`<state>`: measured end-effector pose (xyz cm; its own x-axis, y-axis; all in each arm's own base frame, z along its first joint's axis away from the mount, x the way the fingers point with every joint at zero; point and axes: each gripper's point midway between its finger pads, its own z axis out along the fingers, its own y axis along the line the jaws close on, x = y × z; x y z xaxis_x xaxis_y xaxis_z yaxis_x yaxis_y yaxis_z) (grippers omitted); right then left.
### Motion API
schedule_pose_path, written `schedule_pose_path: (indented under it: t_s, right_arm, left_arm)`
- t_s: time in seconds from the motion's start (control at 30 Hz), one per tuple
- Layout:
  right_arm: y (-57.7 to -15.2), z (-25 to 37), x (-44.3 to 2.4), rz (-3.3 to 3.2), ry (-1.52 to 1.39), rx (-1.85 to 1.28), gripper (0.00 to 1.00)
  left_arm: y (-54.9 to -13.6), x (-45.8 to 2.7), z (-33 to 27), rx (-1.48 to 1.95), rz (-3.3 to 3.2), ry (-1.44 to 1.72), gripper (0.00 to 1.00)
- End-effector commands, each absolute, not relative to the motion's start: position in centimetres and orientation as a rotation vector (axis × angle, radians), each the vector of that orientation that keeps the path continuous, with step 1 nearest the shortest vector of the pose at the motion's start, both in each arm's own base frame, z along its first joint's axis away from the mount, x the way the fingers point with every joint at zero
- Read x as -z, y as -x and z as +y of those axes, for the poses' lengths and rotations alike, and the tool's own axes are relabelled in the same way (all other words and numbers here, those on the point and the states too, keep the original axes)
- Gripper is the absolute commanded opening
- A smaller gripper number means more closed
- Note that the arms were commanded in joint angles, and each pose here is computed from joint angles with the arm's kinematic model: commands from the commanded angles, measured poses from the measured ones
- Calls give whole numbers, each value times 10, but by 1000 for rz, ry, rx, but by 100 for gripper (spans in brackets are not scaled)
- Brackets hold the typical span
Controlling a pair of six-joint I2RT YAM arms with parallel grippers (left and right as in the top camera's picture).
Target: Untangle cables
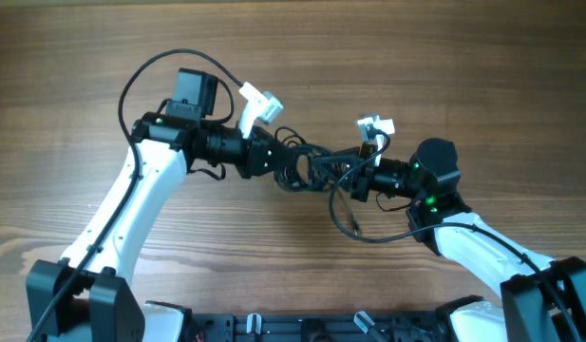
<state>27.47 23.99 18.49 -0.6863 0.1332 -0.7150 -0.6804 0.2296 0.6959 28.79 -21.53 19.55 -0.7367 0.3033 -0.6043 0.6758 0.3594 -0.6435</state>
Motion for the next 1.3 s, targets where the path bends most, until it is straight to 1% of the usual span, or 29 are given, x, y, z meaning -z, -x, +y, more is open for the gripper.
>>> schedule_pose_path:
  t_s: [0.0,0.03,0.1,0.13,0.3,0.37,0.47,0.5,0.57,0.6,0.73,0.8,0.83,0.9,0.93,0.97,1.07,1.17,1.23,1.27]
  right_arm:
    - [-264,244,-194,1791,589,-1568,4]
    - [-263,244,-194,1791,593,-1569,4]
    - [-262,245,-194,1789,601,-1575,5]
    - [-261,245,-195,1789,604,-1577,5]
    - [-261,245,-195,1789,604,-1577,4]
    - [-261,245,-195,1789,604,-1577,5]
    - [-261,245,-195,1789,605,-1579,5]
    - [-260,245,-195,1789,608,-1581,5]
    - [-257,245,-195,1787,626,-1596,5]
    - [-254,246,-195,1785,643,-1611,4]
    - [-243,247,-198,1767,709,-1658,5]
    - [-238,247,-206,1727,743,-1679,5]
    - [-237,247,-212,1701,756,-1687,4]
    - [-240,243,-226,1651,748,-1684,5]
    - [-244,238,-231,1636,727,-1677,4]
    - [-249,234,-234,1640,692,-1673,5]
    - [-280,208,-235,1684,478,-1629,5]
    - [-313,184,-217,1783,201,-1572,5]
    - [-314,183,-201,1862,134,-1583,5]
    - [-313,183,-191,1912,92,-1597,6]
  left_arm:
    - [-311,-210,-203,1339,2269,-656,29]
    - [-315,-212,-201,1336,2263,-639,29]
    - [-318,-213,-200,1334,2259,-625,24]
    - [-317,-213,-200,1335,2262,-624,24]
    - [-309,-211,-208,1356,2276,-650,38]
    - [-306,-210,-214,1350,2278,-677,40]
    - [-306,-192,-219,1208,2367,-684,35]
    - [-309,-184,-219,1126,2417,-661,28]
    - [-317,-168,-212,943,2504,-590,7]
    - [-321,-163,-207,878,2533,-546,4]
    - [-323,-160,-203,841,2551,-518,4]
    - [-323,-154,-195,779,2587,-494,4]
    - [-326,-146,-183,686,2634,-423,4]
    - [-337,-129,-136,346,2731,-94,4]
    - [-339,-125,-106,174,2739,136,4]
    - [-339,-124,-92,117,2736,246,4]
    - [-338,-120,-59,84,2721,551,4]
    - [-341,-120,-33,101,2654,826,4]
    - [-344,-121,-21,120,2600,976,4]
    - [-346,-121,-20,142,2587,999,4]
